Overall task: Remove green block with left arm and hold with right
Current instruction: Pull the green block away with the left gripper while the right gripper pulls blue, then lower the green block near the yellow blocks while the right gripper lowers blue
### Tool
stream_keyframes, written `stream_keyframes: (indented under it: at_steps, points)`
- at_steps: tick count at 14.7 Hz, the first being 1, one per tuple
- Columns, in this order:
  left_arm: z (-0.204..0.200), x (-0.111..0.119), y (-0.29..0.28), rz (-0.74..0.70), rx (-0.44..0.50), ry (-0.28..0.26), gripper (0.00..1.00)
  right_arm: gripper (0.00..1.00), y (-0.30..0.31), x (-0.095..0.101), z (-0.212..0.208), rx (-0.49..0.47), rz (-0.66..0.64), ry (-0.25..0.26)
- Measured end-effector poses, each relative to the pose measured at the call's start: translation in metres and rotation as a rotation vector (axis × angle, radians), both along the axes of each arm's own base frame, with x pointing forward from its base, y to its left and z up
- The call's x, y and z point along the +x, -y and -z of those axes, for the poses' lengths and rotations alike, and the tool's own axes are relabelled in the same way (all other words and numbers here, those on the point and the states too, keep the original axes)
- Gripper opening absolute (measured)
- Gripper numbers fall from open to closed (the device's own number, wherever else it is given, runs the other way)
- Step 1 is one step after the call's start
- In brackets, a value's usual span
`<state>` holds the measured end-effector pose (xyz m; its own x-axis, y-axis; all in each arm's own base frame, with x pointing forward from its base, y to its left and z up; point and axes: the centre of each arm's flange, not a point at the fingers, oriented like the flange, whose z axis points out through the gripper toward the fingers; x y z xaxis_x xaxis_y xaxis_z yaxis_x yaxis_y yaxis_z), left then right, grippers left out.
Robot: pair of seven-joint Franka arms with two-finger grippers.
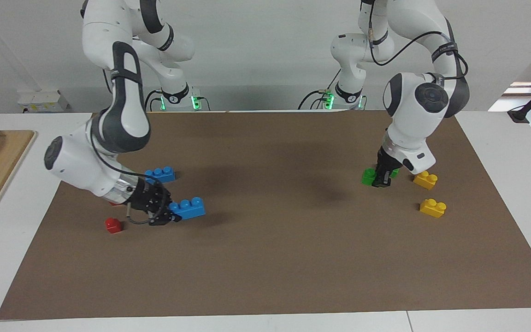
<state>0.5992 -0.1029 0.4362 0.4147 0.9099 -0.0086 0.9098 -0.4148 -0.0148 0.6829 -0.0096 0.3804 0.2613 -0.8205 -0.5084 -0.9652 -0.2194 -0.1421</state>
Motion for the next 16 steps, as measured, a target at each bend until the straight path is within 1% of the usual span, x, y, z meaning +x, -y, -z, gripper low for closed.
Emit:
stream_keyframes:
  at_steps: [1, 3, 8, 12, 16]
  points:
    - [0.006, 0.002, -0.014, 0.015, -0.004, 0.01, 0.34, 0.34, 0.031, -0.004, 0.007, 0.012, -0.01, -0.008]
    - [0.021, 0.002, -0.034, 0.045, -0.008, 0.032, 0.34, 0.34, 0.067, -0.012, 0.017, 0.03, -0.008, -0.03]
    - [0.057, -0.004, -0.075, 0.124, -0.007, 0.079, 0.34, 0.34, 0.077, -0.029, 0.055, 0.043, 0.012, -0.104]
    - [0.081, -0.008, -0.093, 0.174, -0.005, 0.08, 0.34, 0.34, 0.082, -0.039, 0.087, 0.016, 0.058, -0.109]
    - [0.107, -0.003, -0.091, 0.18, -0.01, 0.082, 0.34, 0.34, 0.083, -0.047, 0.105, 0.001, 0.082, -0.115]
